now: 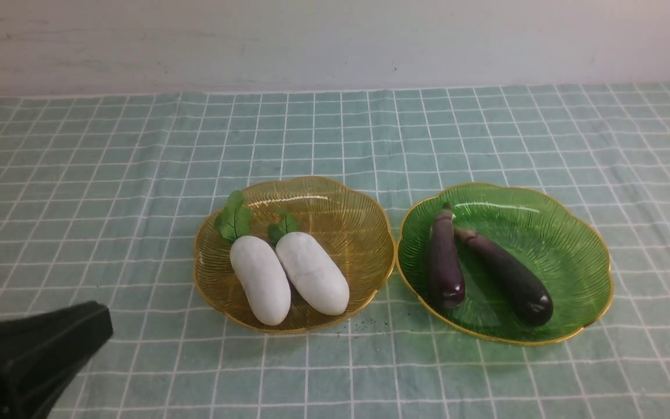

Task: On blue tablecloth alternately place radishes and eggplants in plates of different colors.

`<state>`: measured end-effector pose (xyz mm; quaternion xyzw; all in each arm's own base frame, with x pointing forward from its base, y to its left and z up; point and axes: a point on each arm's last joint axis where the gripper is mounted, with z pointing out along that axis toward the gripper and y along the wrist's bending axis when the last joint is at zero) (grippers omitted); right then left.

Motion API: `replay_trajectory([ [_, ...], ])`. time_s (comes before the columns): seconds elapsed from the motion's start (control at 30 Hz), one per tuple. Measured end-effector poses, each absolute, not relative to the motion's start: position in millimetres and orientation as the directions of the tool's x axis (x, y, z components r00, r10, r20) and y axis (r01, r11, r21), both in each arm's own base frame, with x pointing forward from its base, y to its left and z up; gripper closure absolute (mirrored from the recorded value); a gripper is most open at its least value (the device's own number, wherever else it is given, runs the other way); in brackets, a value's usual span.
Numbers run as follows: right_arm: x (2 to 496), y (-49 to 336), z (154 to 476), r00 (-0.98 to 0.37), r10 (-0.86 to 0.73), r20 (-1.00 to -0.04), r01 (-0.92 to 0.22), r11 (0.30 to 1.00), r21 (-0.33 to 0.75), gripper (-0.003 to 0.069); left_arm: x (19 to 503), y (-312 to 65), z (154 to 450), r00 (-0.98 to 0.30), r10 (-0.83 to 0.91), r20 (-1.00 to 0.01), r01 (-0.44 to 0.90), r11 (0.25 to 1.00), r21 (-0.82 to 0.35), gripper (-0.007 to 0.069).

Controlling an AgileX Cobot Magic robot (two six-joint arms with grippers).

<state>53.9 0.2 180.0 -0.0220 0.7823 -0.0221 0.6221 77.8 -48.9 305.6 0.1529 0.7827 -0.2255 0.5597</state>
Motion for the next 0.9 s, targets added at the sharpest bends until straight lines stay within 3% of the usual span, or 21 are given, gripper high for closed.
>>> replay_trajectory([
  [0.23,53.9,0.2,180.0,-0.225,-0.062,-0.972,-0.007,0.998,-0.062,0.0674,80.4,-47.4,278.0,-0.361,0.071,-0.930,0.486,0.865,-0.123,0.0633],
  [0.9,53.9,0.2,180.0,-0.225,-0.062,-0.972,-0.007,0.998,-0.062,0.0674,58.6,-38.8,287.1,-0.208,0.116,-0.971,0.495,0.869,-0.003,0.0633],
])
